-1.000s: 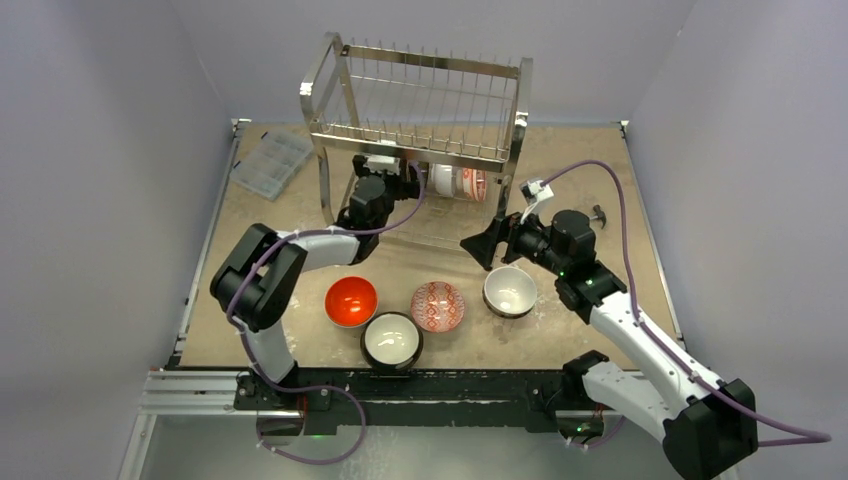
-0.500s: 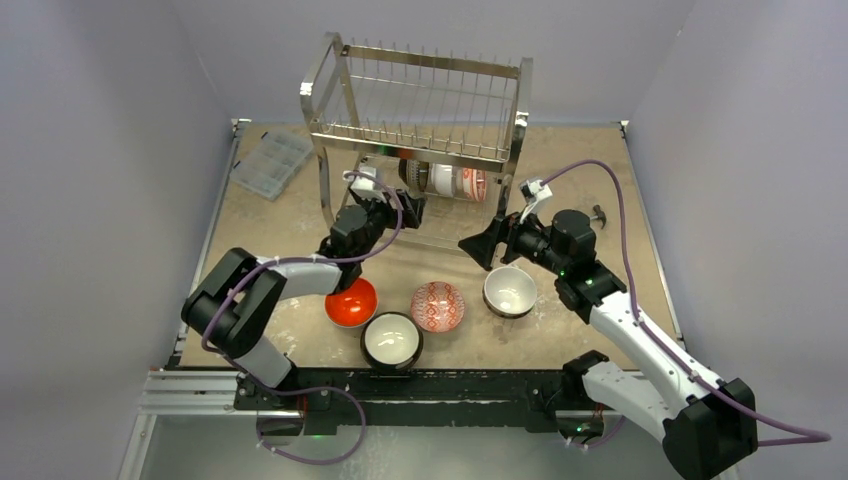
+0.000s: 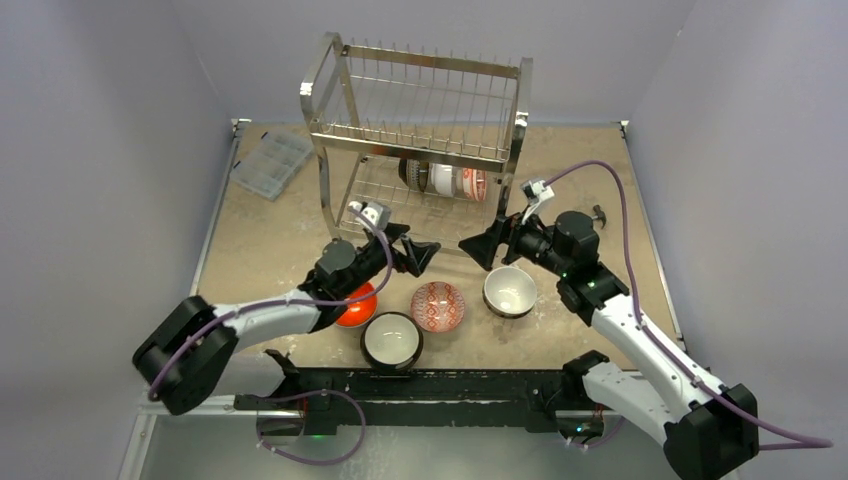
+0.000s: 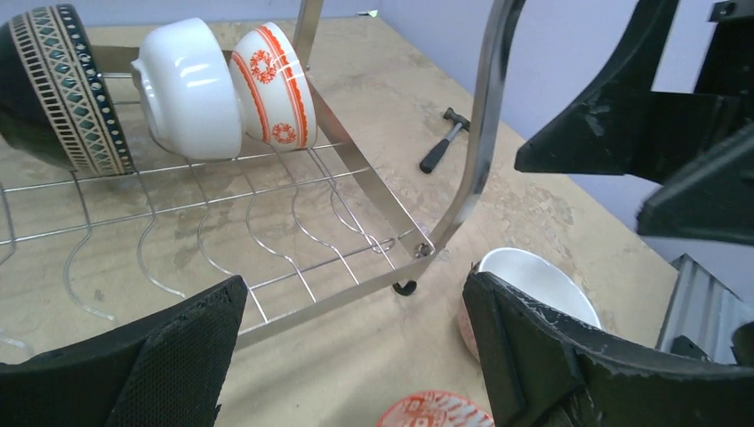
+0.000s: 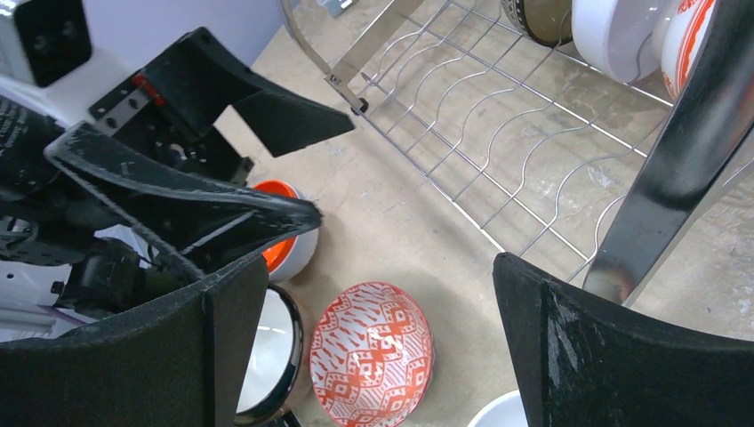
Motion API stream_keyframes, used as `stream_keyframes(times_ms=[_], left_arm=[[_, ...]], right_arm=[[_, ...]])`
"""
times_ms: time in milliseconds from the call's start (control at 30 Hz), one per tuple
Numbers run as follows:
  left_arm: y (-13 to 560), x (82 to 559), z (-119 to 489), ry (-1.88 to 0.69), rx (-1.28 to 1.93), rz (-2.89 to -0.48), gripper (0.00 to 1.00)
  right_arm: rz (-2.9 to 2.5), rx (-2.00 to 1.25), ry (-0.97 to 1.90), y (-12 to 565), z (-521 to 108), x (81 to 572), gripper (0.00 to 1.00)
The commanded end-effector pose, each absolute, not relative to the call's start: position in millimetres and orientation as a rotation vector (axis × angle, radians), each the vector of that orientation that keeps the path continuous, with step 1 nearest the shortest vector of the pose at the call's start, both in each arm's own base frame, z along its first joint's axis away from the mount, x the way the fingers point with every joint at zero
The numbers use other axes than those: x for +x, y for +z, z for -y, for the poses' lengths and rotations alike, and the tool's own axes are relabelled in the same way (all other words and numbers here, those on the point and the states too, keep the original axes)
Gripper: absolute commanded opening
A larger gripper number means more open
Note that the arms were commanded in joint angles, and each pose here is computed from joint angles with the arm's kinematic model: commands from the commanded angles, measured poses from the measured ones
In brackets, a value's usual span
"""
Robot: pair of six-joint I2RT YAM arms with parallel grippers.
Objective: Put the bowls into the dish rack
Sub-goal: Place the bowl in the dish rack, then pick up the bowl from the center of the board.
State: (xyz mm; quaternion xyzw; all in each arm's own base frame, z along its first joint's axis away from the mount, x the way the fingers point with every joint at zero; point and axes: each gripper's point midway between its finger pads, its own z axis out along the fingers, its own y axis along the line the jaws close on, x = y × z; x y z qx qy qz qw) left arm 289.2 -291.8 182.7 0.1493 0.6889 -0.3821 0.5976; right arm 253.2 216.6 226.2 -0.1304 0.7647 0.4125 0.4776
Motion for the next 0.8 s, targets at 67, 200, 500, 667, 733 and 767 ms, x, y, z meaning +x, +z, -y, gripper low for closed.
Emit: stream_keyframes(times_ms=[67,200,500,667,733,767], left_arm=[[178,263,259,-0.877,0.27,-1.671,0.94],[156,261,230,-0.778,0.087,-1.84,0.98],[121,252,233,-0.717,0.149,-2.072,0.99],[97,249,265,-0.796,0.244,-2.226,0.95],[84,246,276,-0.826,0.291,-2.296,0.91],[78,244,281,-0.839,0.31,-2.329,0.89]], right_arm=[[-1.822,-0.329,1.033,234,-218,248,0.99],[-1.831,-0.319,1.033,229,-216,246,0.99],[-1.865,-0.315,1.035,218,-215,241,0.99],[-1.884,-0.305,1.038,213,-213,238,0.99],[-1.885,-0.304,1.045,212,-213,236,0.99],[-1.89,-0.299,1.049,211,-213,235,0.99]])
